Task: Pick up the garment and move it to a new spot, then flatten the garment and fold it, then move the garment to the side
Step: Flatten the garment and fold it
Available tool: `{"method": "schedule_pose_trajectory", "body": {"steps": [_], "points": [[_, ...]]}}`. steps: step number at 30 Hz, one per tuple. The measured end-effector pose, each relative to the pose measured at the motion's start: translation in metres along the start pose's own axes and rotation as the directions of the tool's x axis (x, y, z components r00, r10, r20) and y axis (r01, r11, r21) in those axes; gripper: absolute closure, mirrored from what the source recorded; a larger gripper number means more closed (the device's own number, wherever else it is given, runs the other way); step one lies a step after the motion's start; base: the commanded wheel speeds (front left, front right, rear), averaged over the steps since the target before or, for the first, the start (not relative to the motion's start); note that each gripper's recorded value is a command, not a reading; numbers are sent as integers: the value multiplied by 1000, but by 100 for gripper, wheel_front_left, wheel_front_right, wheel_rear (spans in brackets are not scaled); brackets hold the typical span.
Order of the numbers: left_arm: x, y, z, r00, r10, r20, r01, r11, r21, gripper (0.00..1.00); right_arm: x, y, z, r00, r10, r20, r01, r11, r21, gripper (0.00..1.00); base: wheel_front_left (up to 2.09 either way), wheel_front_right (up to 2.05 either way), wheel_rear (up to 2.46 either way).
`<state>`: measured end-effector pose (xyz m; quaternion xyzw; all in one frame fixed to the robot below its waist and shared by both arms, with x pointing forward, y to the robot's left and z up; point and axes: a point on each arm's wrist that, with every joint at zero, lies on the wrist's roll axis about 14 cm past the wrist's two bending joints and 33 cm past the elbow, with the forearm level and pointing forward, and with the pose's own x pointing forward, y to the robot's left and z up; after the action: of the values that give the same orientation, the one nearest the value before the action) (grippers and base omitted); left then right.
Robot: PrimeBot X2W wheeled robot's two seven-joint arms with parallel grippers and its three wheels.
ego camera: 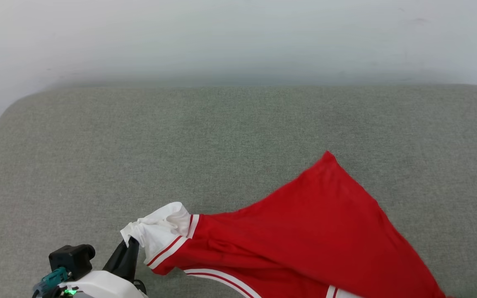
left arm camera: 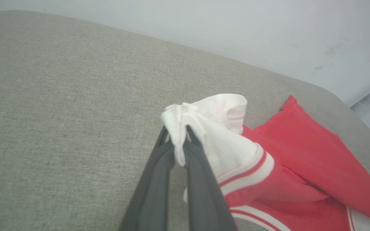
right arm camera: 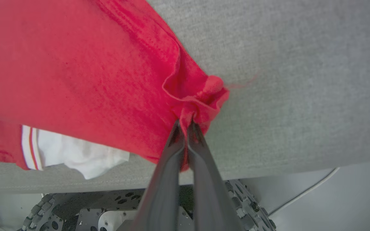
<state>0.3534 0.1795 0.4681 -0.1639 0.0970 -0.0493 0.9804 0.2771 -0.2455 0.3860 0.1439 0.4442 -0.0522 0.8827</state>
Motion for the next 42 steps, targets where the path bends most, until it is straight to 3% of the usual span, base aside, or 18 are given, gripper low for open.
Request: {"method": "schedule_pose_trajectory", "body": {"steps": [3,4,5,11,17,20,23,28,35,42], "points": [[-1,-1,1,1000,-4,-3,5,1000,10,100,-8,-6,-28,999,-13,-48,15,999,35,96,0,0,0],[-1,-1,1,1000,-5,-3,5,1000,12,100,-9,-7,-34,998,-12,-56,14,999,42,73,0,0,0],[0,-2,1,1000,-7,-6,7,1000,13,100,-10,-7,-35,999,-10,-43,12,999,49,0,0,0,0],[-1,-5,2,1000,-22,-11,22,999,26,100,-4,12,-11,986,49,158,-61,996,69,0,0,0,0],[5,-6,11,1000,-30,4,30,998,58,100,-3,45,63,864,111,492,-123,992,-9,0,0,0,0],[9,-7,14,999,-35,9,35,996,80,100,7,61,83,825,148,545,-144,988,-51,0,0,0,0],[16,-10,16,999,-48,10,47,995,88,100,22,76,104,813,186,552,-157,983,-100,0,0,0,0],[28,-13,18,998,-64,13,63,994,91,100,61,101,125,864,249,438,-197,967,-162,0,0,0,0],[44,-8,15,998,-62,13,61,994,85,100,109,131,142,953,269,139,-218,929,-299,0,0,0,0],[57,3,6,999,-43,-2,43,996,74,100,141,159,141,967,241,-78,-252,873,-417,0,0,0,0]]}}
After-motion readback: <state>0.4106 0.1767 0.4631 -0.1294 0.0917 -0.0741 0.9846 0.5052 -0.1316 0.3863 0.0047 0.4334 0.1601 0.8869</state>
